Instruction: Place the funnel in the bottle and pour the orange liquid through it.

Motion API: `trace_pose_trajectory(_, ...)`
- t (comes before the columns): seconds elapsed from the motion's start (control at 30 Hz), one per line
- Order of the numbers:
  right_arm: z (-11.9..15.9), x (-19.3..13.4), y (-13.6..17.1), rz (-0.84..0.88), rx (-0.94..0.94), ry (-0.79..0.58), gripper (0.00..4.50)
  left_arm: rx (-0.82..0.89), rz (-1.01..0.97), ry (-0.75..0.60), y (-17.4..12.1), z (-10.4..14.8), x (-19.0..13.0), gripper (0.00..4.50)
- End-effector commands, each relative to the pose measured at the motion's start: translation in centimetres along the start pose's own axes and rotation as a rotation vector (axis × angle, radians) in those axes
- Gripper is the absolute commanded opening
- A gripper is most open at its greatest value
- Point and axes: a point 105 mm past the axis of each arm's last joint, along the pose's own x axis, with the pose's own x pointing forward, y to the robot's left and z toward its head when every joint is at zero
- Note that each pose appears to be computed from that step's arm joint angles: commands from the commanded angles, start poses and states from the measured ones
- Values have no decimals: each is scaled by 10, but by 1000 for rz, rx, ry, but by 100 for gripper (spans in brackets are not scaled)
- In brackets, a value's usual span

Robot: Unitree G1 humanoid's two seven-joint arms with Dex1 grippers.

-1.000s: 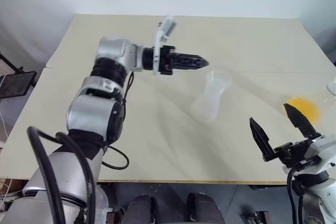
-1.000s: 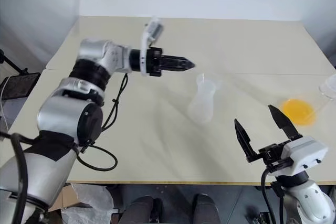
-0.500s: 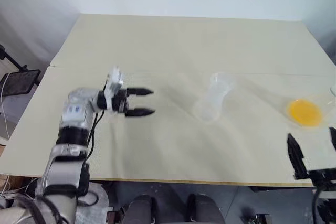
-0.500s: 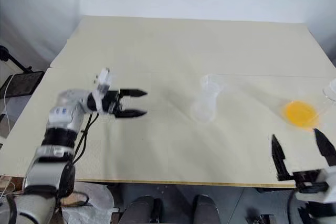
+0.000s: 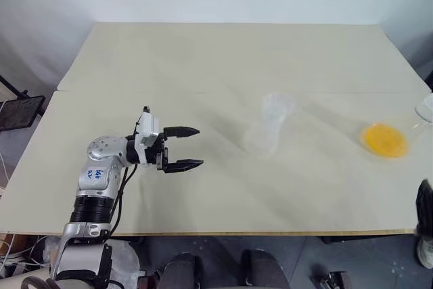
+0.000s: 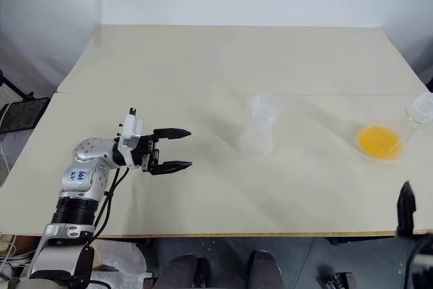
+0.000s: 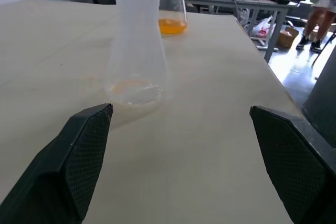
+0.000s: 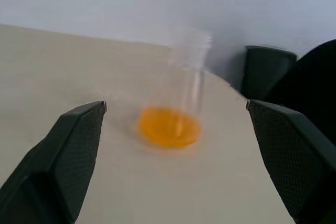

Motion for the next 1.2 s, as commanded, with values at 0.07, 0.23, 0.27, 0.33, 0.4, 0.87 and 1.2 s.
trace_pose_trajectory(0.07,-1,28,-23,-46,-4,57,450,52,9,-31,-1,11,2,444)
trace_pose_trajectory(0.23,-5,66,-32,-44,61,96,450,50,12,-46,-5,12,4,444)
trace_pose_trajectory(0.27,-5,71,-31,-31,59,101,450,50,13,-49,-6,13,4,444)
trace_pose_trajectory(0.33,-4,86,-31,-8,49,99,450,34,12,-59,-9,13,5,444)
trace_pose_trajectory(0.4,-4,97,-31,4,47,95,450,19,7,-70,-12,14,5,444)
trace_pose_trajectory(0.87,-4,153,-19,98,99,94,450,27,40,-107,-19,17,10,444)
trace_pose_trajectory(1.2,-10,175,-18,97,145,78,450,43,65,-126,-19,18,12,444)
